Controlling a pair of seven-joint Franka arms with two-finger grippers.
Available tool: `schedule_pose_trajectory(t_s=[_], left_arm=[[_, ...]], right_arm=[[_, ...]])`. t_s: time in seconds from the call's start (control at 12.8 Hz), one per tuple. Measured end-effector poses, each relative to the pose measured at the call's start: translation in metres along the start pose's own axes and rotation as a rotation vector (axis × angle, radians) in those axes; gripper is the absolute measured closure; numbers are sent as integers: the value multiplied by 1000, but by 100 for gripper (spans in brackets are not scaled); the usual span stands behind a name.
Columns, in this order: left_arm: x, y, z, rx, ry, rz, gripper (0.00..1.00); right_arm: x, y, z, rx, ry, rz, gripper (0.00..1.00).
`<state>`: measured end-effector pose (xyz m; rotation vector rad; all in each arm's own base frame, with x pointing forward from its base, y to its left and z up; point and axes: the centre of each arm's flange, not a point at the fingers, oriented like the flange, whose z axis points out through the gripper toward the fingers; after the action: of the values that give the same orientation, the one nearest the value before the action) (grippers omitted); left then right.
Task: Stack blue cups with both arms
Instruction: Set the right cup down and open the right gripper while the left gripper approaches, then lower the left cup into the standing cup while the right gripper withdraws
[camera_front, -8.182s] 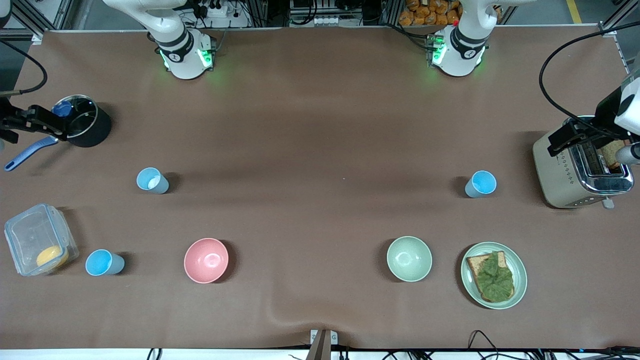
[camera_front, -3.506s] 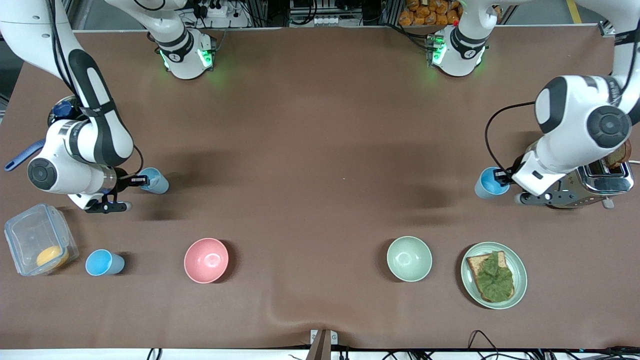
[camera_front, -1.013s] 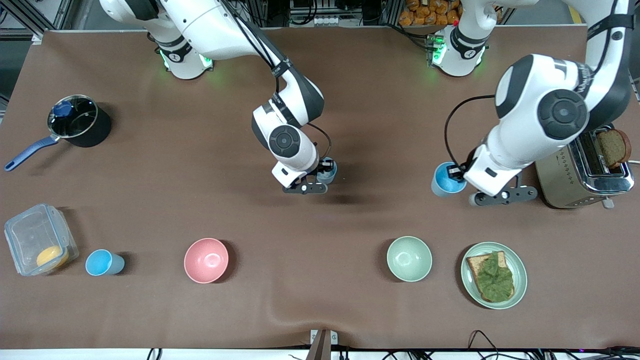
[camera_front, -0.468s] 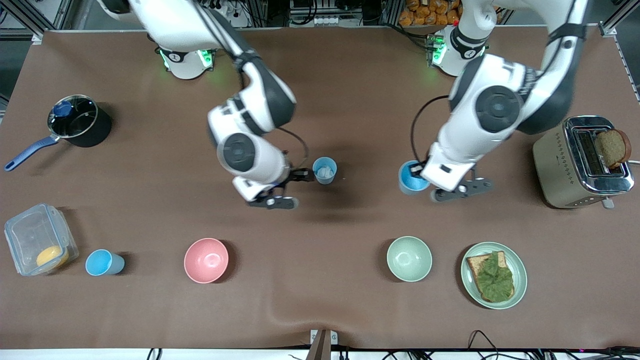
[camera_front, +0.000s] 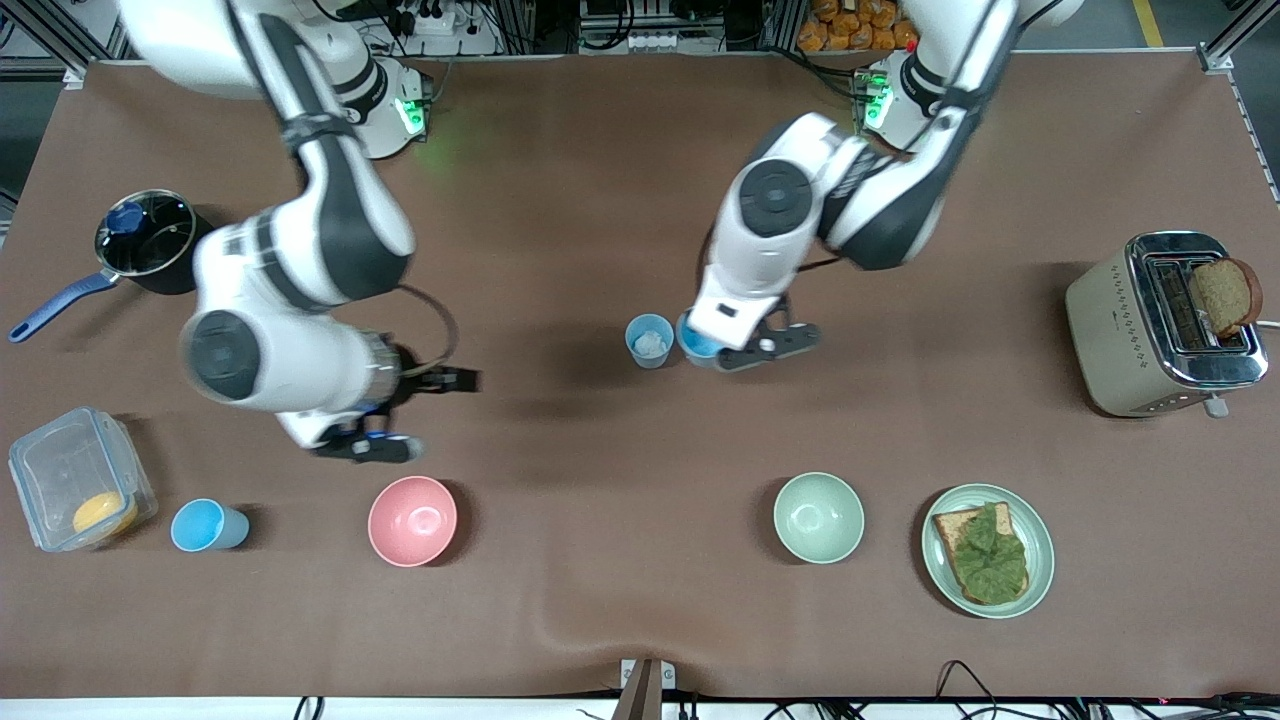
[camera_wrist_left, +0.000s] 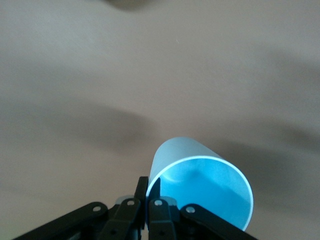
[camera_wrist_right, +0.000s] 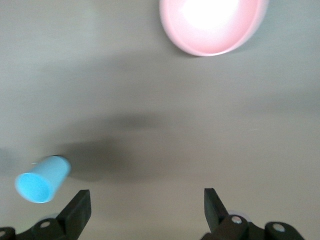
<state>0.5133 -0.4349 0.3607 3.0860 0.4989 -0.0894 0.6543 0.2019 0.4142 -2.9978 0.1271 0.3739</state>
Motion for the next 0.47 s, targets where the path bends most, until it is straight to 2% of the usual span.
schedule_pose_trajectory(t_s=[0.23, 0.47], left_arm=[[-51, 35, 36, 18, -10, -30, 97], [-64, 44, 35, 14, -5, -33, 97]], right_arm=[[14, 63, -12, -122, 14, 13, 0], [13, 114, -39, -122, 53, 42, 0]])
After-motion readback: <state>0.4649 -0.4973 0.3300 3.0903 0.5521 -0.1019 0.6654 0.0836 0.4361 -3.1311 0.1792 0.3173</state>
